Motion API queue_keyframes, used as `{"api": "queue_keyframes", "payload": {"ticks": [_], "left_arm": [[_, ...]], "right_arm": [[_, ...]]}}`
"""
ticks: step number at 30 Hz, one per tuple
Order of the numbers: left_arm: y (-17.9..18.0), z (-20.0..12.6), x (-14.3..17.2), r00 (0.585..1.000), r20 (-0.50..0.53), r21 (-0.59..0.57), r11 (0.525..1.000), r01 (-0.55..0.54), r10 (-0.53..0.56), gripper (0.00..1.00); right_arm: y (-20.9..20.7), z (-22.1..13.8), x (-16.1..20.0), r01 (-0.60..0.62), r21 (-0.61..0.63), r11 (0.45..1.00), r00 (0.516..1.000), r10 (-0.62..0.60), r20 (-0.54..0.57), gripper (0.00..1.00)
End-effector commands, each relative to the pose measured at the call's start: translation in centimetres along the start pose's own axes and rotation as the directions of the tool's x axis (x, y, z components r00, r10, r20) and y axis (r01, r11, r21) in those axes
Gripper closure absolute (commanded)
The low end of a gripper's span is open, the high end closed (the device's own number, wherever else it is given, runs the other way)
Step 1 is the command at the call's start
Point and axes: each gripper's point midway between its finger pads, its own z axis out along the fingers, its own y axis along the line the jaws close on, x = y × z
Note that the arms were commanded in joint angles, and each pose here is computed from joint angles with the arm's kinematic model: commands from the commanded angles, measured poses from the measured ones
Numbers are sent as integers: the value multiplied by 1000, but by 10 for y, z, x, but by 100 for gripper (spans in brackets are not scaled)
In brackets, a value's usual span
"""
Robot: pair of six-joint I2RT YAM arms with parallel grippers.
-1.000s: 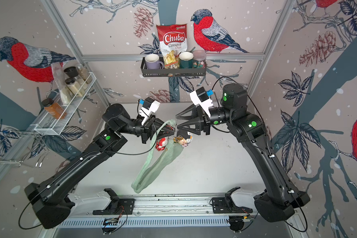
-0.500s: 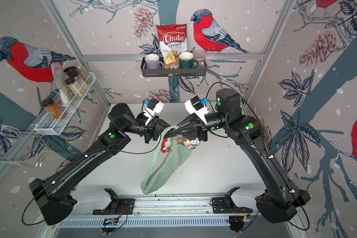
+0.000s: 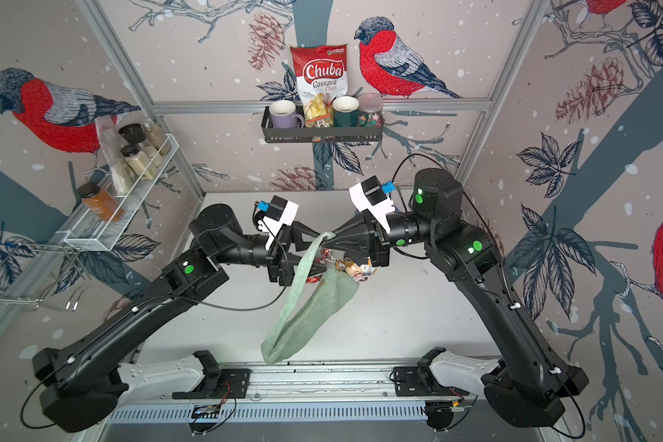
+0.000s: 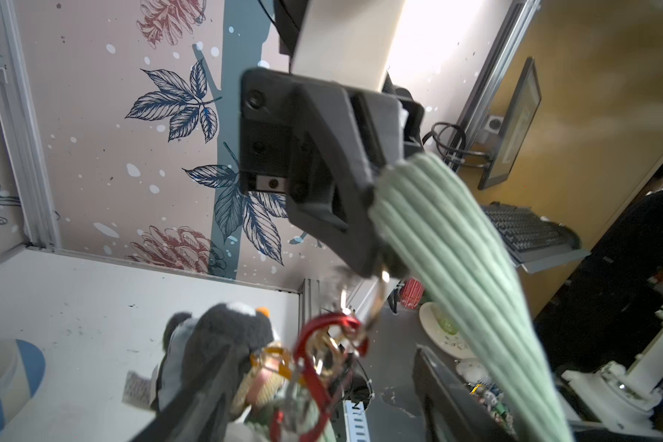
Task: Remove the decoration from the bag
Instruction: Adjust the bag.
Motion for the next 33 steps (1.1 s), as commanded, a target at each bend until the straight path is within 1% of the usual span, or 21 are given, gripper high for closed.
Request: {"api": "queue_keyframes", "payload": {"ticks": [1,2,4,7,10,13,15,16,19,22,25,27,33], "left_arm": [[29,-5,14,992,-56,-210,970,-123,114,28],[29,-6,16,990,-55,-226,965,-136,127,28],[24,-6,15,988,-37,-221,963,-157,153,28],[21,-2,15,987,-36,-205,965,-164,159,28],[24,2,17,984,-44,-218,959,-179,174,28],[21,6,14,980,-20,-217,956,-196,196,28],[21,7,12,980,-12,-215,957,-195,197,32],[22,6,11,980,-7,-221,955,-198,201,36],[23,0,6,977,6,-255,945,-206,215,39],[22,-4,2,973,12,-272,937,-218,230,38],[21,-6,-1,970,19,-279,933,-228,242,34],[20,-6,-3,969,25,-276,933,-231,247,34],[12,-2,-7,967,38,-226,945,-237,252,33]], "right_arm": [[3,-2,-13,20,10,1000,999,-21,30,100],[4,-2,-14,21,11,1000,999,-21,30,100],[5,-3,-15,18,13,1000,999,-19,32,100],[5,-3,-17,12,15,1000,999,-13,34,100],[6,-3,-18,10,14,1000,999,-10,36,100],[9,-3,-19,9,10,1000,999,-9,37,100],[8,-3,-18,4,10,1000,999,-4,36,100],[8,-3,-18,4,10,1000,999,-4,36,100],[9,-3,-17,-1,10,1000,999,1,32,100],[8,-3,-16,-7,11,1000,1000,7,30,100],[7,-2,-15,-16,6,1000,999,16,28,100],[6,-2,-14,-19,9,1000,999,18,27,100],[6,0,-14,-31,-1,1000,999,31,25,100]]}}
